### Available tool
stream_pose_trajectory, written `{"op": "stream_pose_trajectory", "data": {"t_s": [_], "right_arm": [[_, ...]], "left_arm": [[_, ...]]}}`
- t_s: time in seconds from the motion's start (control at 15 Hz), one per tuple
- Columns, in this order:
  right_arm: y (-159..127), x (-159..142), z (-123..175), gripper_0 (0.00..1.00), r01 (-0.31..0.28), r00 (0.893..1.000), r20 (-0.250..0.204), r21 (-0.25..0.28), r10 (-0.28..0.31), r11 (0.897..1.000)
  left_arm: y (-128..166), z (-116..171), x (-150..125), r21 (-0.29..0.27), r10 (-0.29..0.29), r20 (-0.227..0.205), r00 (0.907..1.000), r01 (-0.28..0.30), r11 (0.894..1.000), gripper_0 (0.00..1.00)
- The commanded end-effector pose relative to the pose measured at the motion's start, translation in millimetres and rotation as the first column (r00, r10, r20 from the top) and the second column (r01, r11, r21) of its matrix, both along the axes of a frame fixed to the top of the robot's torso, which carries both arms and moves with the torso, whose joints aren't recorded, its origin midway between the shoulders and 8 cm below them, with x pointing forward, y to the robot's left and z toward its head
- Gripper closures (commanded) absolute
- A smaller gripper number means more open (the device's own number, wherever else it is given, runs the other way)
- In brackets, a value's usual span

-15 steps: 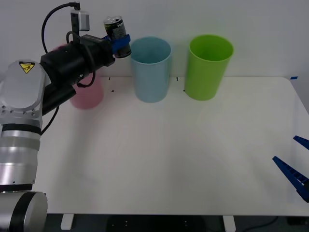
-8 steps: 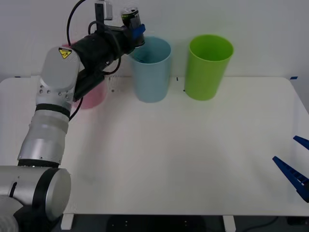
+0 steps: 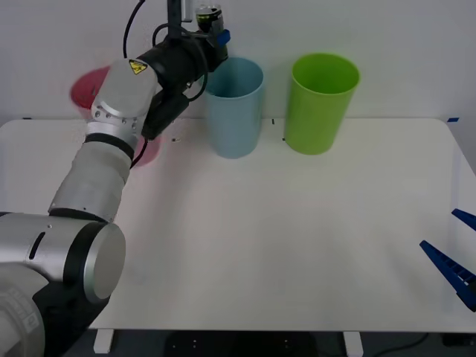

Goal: Grasp the object on the table and drop it into the matching bin: aluminum can to the light blue bin, PET bottle to the pink bin.

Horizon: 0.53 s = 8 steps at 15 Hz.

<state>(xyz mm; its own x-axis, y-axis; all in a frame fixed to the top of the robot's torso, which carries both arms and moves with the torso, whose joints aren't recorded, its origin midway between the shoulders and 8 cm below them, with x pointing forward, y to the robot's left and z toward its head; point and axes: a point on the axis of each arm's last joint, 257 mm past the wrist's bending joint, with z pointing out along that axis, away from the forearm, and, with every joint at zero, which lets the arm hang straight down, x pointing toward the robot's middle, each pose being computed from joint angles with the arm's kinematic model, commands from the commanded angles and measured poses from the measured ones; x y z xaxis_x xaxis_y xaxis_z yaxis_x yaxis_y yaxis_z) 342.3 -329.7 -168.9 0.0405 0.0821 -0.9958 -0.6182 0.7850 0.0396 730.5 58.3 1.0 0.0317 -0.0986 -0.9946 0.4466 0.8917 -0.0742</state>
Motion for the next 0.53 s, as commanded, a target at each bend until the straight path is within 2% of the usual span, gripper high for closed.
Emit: {"op": "stream_pose_trajectory", "data": {"t_s": [0.07, 0.47, 0.53], "right_arm": [[0, 0, 0, 0.0, 0.0, 1.0, 0.0, 0.0, 0.0, 1.0], [0, 0, 0, 0.0, 0.0, 1.0, 0.0, 0.0, 0.0, 1.0], [0, 0, 0, 0.0, 0.0, 1.0, 0.0, 0.0, 0.0, 1.0]], "left_arm": [[-14, -3, 1, 0.014, 0.004, 0.006, 1.0, -0.004, 1.0, 1.0], [-24, -6, -2, 0.021, -0.01, 0.005, 0.9999, 0.01, 1.0, 0.99], [-27, -5, -3, 0.016, -0.016, 0.006, 0.9999, 0.016, 1.0, 0.94]]}}
